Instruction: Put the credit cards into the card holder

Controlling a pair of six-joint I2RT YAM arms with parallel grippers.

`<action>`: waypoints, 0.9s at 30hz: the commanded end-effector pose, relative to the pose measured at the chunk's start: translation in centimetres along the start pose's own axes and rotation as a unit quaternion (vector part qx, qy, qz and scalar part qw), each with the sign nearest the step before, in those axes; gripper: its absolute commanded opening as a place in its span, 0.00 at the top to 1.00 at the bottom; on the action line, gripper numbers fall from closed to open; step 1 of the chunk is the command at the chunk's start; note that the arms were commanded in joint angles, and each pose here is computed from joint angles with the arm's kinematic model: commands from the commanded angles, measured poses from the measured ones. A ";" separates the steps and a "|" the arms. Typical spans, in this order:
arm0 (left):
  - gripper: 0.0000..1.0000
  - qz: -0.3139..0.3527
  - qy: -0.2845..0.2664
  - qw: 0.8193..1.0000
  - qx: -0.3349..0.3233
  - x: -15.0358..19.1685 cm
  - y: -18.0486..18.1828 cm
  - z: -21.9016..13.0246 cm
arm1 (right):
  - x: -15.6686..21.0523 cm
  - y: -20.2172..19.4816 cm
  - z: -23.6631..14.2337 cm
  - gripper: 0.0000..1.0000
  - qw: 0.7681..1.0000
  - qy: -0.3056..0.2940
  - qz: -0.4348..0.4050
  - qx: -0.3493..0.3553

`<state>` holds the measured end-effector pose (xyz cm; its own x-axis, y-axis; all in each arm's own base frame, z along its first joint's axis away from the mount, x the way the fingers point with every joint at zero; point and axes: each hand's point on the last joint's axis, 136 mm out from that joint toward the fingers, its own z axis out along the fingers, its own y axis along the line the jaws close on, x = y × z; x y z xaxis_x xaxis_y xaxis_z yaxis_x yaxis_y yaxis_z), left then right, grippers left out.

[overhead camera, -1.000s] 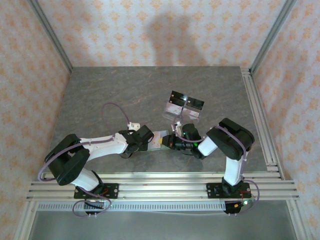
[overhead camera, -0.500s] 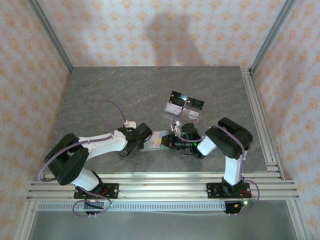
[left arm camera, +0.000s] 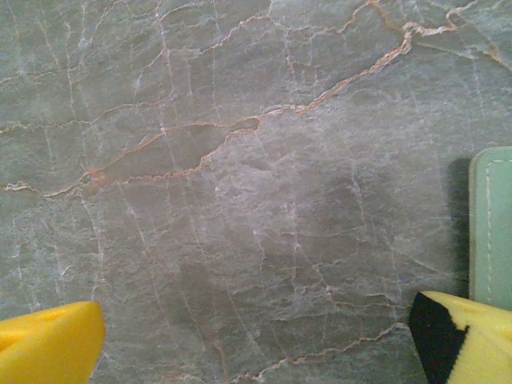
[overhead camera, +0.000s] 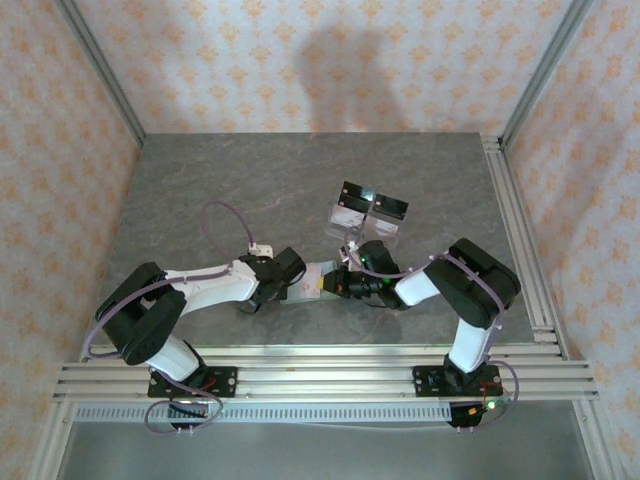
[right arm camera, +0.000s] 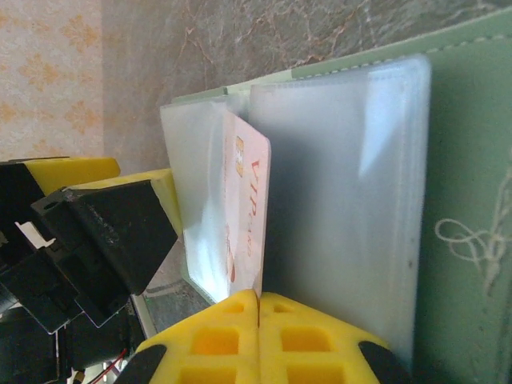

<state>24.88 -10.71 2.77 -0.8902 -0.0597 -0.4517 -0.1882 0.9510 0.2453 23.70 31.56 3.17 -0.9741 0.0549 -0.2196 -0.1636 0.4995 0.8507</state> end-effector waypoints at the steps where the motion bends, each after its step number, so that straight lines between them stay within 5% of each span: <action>1: 0.00 -0.001 -0.004 1.000 -0.010 -0.3 0.1 0.3 | 1.3 -1.5 -0.2 1.00 0.999 0.021 0.007 0.035; 27: 0.00 0.004 -0.002 1.000 -0.001 -0.3 -0.6 0.4 | 0.6 -1.6 1.5 0.98 0.995 0.074 -0.016 0.066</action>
<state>25.05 -10.86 2.63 -0.8910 -0.0567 -0.4505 -0.1853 0.9512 0.2467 24.29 32.70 2.96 -0.9778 -0.0595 -0.2011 -0.1999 0.5547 0.8077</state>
